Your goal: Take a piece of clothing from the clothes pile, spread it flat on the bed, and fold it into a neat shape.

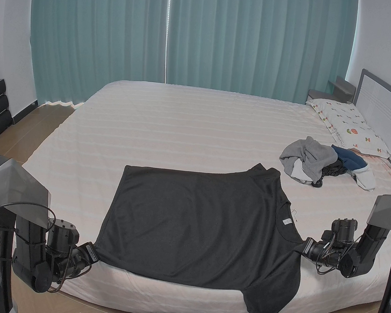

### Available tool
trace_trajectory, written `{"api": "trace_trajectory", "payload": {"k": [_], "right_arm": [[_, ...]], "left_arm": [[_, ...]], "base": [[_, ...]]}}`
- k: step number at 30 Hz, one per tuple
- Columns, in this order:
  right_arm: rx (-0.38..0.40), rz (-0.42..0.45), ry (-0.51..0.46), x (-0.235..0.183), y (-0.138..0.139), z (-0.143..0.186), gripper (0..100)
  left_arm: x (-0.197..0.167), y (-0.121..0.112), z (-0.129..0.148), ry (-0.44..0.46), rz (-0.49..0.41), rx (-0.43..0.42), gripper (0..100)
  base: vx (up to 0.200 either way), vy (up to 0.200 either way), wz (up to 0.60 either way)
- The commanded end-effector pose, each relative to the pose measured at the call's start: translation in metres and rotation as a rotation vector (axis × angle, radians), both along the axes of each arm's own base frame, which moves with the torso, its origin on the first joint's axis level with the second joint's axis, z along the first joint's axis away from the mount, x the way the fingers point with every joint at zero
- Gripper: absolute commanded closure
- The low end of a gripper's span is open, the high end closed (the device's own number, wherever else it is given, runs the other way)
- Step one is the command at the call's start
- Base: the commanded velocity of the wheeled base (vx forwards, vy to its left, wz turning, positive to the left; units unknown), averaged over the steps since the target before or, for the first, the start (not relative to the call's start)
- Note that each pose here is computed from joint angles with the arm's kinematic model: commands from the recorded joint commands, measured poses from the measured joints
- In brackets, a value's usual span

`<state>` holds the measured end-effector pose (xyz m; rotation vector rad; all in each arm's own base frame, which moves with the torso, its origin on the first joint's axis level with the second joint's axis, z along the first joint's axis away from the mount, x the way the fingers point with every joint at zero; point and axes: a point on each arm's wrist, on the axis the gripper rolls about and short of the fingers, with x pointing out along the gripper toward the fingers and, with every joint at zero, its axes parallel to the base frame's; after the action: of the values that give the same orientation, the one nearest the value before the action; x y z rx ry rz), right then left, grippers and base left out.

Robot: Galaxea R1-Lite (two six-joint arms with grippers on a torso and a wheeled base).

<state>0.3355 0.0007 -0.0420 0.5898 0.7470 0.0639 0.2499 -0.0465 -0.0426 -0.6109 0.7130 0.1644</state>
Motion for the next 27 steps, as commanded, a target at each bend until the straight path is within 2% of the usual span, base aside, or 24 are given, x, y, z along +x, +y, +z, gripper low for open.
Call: {"api": "trace_trajectory", "payload": {"k": [1,5,12,13,22,24,27], "right_arm": [[-0.003,-0.011,-0.067,0.017,-0.002,0.008,100],[-0.009,-0.015,-0.101,0.026,-0.002,0.012,100],[-0.011,-0.006,-0.091,0.026,0.001,0.005,100],[-0.011,-0.006,-0.09,0.026,0.001,0.004,0],[-0.009,-0.012,-0.06,0.002,-0.007,0.016,0],[-0.012,0.015,-0.046,-0.012,-0.009,0.021,0],[-0.025,0.085,0.024,-0.049,-0.004,0.021,0]], "left_arm": [[0.001,0.0,0.0,-0.001,0.001,-0.001,100],[0.001,0.0,0.0,-0.003,0.002,0.0,100],[0.001,0.0,-0.001,0.002,0.001,0.0,100],[0.001,0.0,-0.002,0.005,0.001,0.0,100],[0.001,0.0,-0.004,0.009,0.002,0.002,100],[0.0,0.0,-0.004,0.011,0.002,0.003,100],[0.001,0.0,-0.002,-0.007,0.002,-0.001,100]], "base": [[0.0,0.0,0.0],[0.0,0.0,0.0],[0.0,0.0,0.0],[0.0,0.0,0.0],[0.0,0.0,0.0],[0.0,0.0,0.0],[0.0,0.0,0.0]]}}
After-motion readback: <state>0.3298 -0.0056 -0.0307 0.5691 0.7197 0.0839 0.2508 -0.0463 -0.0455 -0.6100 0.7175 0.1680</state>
